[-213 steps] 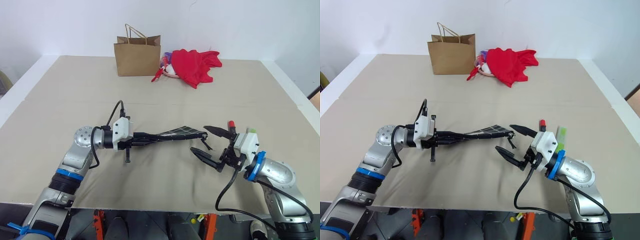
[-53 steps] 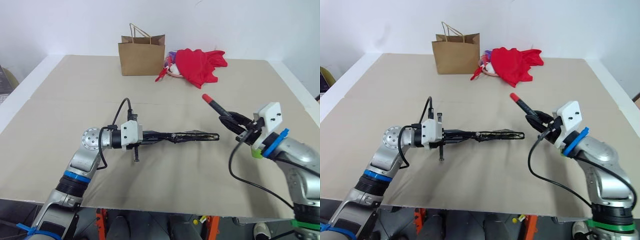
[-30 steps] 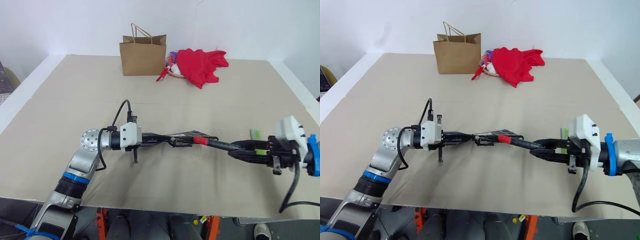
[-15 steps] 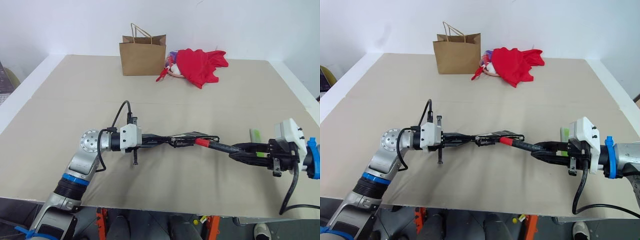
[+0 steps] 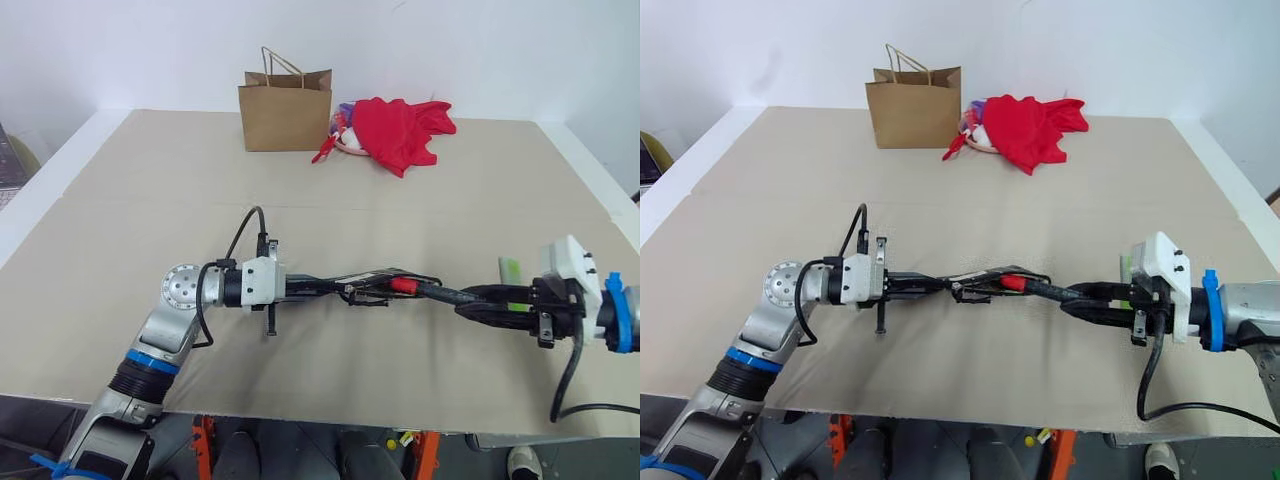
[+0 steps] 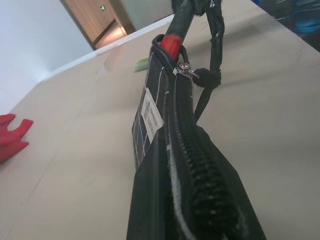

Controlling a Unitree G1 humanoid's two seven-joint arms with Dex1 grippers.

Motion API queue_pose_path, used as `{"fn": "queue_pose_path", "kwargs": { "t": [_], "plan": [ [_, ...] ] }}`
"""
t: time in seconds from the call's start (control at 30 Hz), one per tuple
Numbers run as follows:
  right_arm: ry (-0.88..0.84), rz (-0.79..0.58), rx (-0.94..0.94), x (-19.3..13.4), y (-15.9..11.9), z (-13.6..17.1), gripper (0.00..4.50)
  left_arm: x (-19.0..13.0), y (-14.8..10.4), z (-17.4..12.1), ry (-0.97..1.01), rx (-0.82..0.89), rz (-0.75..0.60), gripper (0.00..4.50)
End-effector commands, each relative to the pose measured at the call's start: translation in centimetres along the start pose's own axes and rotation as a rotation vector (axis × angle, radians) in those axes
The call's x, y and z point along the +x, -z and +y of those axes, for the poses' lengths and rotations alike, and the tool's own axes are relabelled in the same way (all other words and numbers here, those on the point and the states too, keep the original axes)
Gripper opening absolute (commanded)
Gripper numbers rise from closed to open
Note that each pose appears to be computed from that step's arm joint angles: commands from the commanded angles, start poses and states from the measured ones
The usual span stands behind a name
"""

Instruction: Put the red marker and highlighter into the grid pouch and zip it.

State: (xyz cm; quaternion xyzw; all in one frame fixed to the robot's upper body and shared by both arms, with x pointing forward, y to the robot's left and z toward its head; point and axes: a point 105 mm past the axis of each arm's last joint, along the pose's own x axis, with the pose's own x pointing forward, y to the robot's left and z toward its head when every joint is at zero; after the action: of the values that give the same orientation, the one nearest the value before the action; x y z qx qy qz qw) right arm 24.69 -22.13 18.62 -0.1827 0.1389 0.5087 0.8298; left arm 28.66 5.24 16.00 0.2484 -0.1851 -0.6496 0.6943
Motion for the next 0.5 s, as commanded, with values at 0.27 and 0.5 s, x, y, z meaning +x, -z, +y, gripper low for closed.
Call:
{"fn": "queue_pose_path", "kwargs": {
  "t": [0.27, 0.5],
  "plan": [
    [-0.124, -0.035, -0.102, 3.8, -2.6, 0.5, 0.62, 0.6, -1.1, 0.1, 0.003, 0.050, -0.038, 0.00],
    [-0.179, -0.038, -0.116, 5.5, -3.1, 0.9, 0.62, 0.8, -1.2, 0.0, -0.005, 0.040, -0.045, 0.00]
  ]
}}
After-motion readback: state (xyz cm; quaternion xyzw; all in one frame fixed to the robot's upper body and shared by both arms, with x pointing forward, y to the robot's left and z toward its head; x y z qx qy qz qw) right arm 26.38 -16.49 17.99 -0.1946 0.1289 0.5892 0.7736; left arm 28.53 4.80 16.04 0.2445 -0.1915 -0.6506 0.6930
